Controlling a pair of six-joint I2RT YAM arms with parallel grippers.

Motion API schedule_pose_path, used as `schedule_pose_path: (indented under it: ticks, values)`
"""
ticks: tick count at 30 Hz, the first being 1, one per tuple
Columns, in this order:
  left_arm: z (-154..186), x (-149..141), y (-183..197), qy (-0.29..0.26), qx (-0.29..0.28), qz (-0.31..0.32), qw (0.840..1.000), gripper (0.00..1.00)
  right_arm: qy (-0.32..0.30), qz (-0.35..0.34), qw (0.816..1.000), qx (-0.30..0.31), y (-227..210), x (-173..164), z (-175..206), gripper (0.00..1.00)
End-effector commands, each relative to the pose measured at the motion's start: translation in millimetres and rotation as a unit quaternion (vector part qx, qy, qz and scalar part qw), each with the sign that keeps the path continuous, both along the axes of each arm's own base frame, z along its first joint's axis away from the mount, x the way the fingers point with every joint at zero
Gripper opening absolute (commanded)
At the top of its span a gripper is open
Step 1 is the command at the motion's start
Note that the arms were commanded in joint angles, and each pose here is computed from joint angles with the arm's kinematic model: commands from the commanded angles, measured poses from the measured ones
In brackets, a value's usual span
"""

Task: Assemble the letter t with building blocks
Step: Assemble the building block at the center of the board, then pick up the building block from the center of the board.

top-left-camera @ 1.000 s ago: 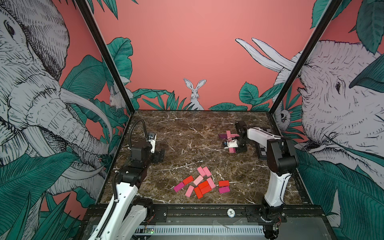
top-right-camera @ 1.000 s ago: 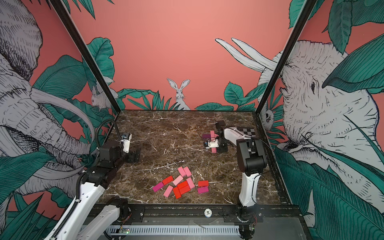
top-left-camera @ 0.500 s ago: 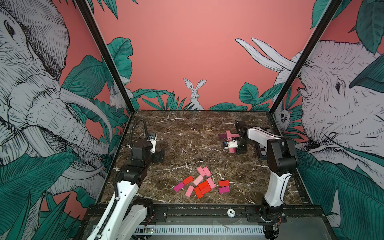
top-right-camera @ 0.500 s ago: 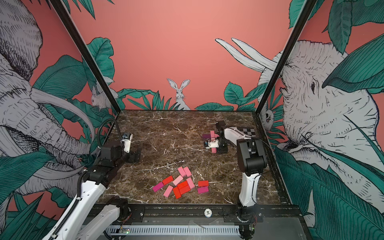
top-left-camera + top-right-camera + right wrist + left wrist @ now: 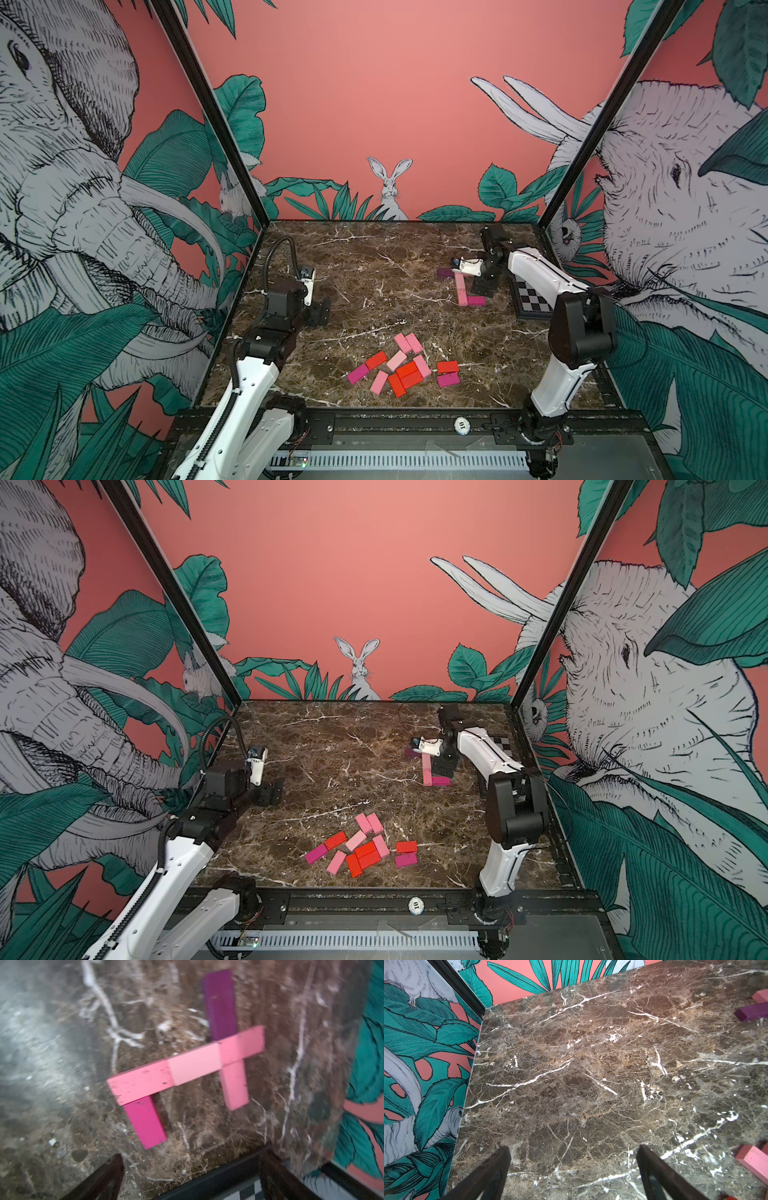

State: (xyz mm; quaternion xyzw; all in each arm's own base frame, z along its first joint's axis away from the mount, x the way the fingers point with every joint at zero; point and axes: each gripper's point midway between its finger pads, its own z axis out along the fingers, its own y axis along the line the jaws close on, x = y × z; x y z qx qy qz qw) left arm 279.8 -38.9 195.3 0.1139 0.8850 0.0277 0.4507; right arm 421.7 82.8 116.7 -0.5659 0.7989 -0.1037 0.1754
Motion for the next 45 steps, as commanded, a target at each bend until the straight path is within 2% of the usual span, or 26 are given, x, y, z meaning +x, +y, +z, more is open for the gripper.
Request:
schedule_pose_path:
  ticks: [1,5,8,10,12,16,24,31,36,40,45]
  values:
    - [5,-2,-1,0.002,-0.001,-0.003,1.000,0.97,-0.085,-0.154,0.984,0.029,-16,36,42,0.99]
    - [5,-1,0,0.002,0.000,0.000,1.000,0.98,-0.103,-0.204,0.971,0.074,-13,45,63,0.98]
    - [4,-1,1,0.004,-0.002,0.005,1.000,0.98,-0.091,-0.198,0.970,0.109,-2,39,68,0.98]
    - [5,0,0,0.004,-0.008,0.007,1.000,0.99,-0.098,-0.229,0.962,0.116,-5,41,73,0.98]
    - [8,1,-2,0.006,-0.018,0.006,1.000,0.99,-0.085,-0.235,0.960,0.122,-5,34,72,0.98]
    - [9,3,-4,0.014,-0.027,0.010,0.999,0.99,-0.100,-0.276,0.943,0.155,-6,29,80,0.98]
    - [11,-1,-10,0.034,-0.048,0.005,0.998,0.99,-0.075,-0.362,0.903,0.220,-8,-21,70,0.94]
    - [5,-7,-23,0.093,-0.079,-0.008,0.993,0.97,-0.004,-0.418,0.876,0.241,-3,-75,28,0.86]
    - [-3,-6,-22,0.117,-0.094,0.016,0.989,0.96,0.048,-0.416,0.876,0.240,19,-99,7,0.79]
    - [-6,-2,-11,0.105,-0.082,0.046,0.990,0.96,0.078,-0.386,0.891,0.226,50,-122,0,0.75]
    - [-14,1,-16,0.112,-0.084,0.035,0.989,0.96,0.112,-0.350,0.900,0.233,94,-150,-1,0.68]
